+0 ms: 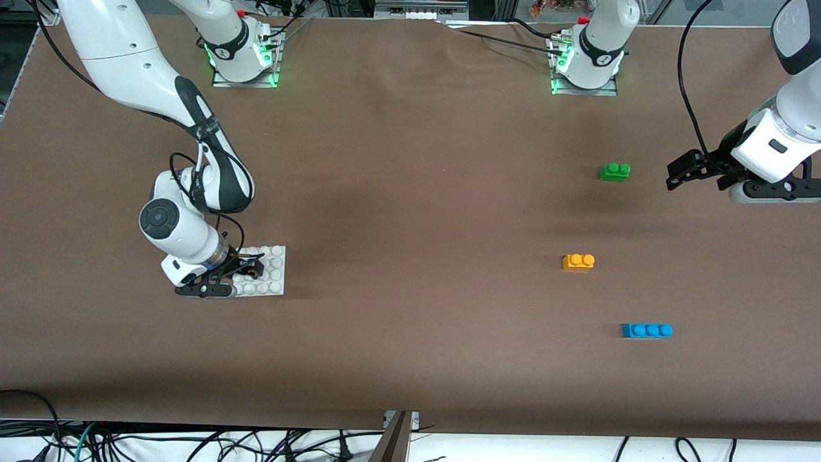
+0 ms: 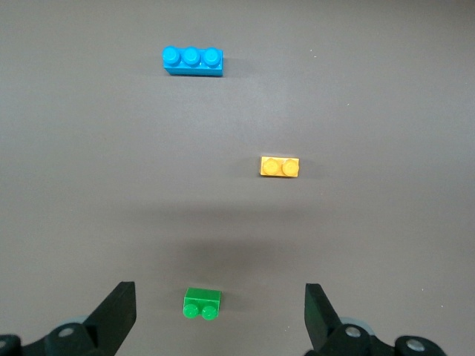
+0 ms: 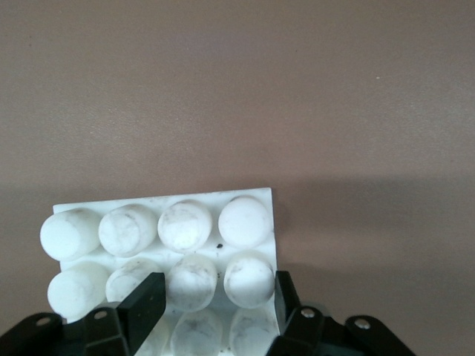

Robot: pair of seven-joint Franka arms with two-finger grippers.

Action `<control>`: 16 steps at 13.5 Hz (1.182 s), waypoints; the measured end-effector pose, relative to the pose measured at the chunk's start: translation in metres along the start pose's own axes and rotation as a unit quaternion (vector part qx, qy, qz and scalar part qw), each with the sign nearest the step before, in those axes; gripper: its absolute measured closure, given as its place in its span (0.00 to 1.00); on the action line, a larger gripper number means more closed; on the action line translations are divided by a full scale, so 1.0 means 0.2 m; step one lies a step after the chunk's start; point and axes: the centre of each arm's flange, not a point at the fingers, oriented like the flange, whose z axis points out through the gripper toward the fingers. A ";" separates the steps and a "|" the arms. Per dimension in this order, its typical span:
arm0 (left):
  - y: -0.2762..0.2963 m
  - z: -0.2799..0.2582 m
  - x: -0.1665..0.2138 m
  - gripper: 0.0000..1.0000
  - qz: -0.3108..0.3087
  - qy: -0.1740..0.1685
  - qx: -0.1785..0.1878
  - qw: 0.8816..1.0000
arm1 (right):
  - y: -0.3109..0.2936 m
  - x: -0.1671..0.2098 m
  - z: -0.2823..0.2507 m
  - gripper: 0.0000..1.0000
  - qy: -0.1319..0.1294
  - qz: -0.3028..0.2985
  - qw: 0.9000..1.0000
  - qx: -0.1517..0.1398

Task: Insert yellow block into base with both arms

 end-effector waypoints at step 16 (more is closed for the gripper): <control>0.00 0.00 0.00 0.00 0.000 0.000 0.000 1.000 | -0.90 -0.15 0.05 0.31 0.038 0.063 0.997 0.040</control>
